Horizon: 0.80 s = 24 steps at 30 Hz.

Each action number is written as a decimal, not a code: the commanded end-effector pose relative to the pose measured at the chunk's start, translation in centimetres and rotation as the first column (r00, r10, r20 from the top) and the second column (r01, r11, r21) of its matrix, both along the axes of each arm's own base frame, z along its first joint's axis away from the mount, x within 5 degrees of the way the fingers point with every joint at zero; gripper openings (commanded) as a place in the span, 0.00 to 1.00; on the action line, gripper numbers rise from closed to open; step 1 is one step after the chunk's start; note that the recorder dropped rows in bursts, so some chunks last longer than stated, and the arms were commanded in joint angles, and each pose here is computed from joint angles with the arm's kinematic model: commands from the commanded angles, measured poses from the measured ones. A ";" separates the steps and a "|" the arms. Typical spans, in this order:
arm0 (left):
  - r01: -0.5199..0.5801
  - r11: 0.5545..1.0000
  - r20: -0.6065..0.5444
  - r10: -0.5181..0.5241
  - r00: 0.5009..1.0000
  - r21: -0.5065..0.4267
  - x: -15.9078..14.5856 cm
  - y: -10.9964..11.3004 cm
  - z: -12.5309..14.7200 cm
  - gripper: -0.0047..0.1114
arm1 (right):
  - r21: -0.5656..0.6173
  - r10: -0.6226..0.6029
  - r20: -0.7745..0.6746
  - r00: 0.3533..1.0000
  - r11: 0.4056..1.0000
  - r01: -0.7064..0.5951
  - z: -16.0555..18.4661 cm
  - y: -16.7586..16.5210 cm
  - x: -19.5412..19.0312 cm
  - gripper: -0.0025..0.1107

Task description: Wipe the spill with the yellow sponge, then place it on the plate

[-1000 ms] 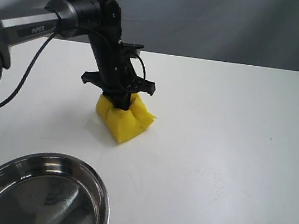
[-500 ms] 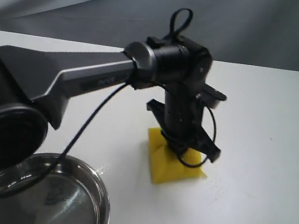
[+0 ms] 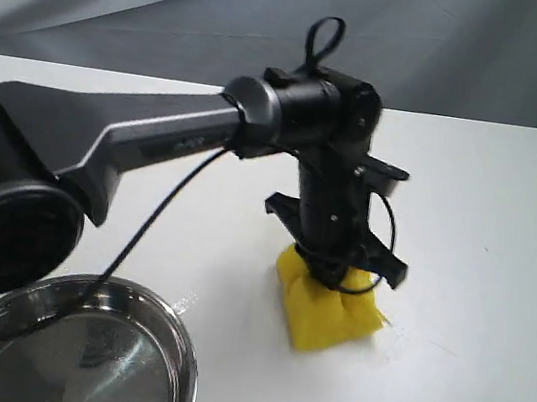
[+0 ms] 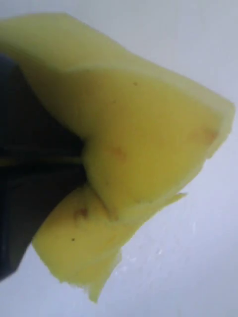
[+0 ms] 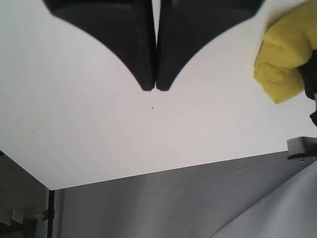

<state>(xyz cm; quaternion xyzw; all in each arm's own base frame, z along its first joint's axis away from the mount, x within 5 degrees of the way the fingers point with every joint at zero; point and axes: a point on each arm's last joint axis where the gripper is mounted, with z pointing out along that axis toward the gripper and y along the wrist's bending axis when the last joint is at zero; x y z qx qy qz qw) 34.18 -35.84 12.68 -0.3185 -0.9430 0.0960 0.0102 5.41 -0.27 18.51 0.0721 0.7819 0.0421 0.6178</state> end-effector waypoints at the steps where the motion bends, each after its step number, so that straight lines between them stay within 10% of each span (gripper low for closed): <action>1: -0.188 0.976 0.041 0.185 0.982 0.112 6.2 7.7 -2.0 0.04 | -0.008 -0.007 0.001 1.000 1.000 0.007 -0.1 -0.1 0.0 0.02; 9: -0.425 0.894 0.038 0.424 0.905 0.138 10.1 14.7 -1.9 0.04 | -0.008 -0.007 0.001 1.000 1.000 0.007 -0.1 -0.1 0.0 0.02; 24: 0.079 0.997 -0.048 -0.078 0.996 0.024 -2.0 -1.3 -1.7 0.04 | -0.008 -0.007 0.001 1.000 1.000 0.007 -0.1 -0.1 0.0 0.02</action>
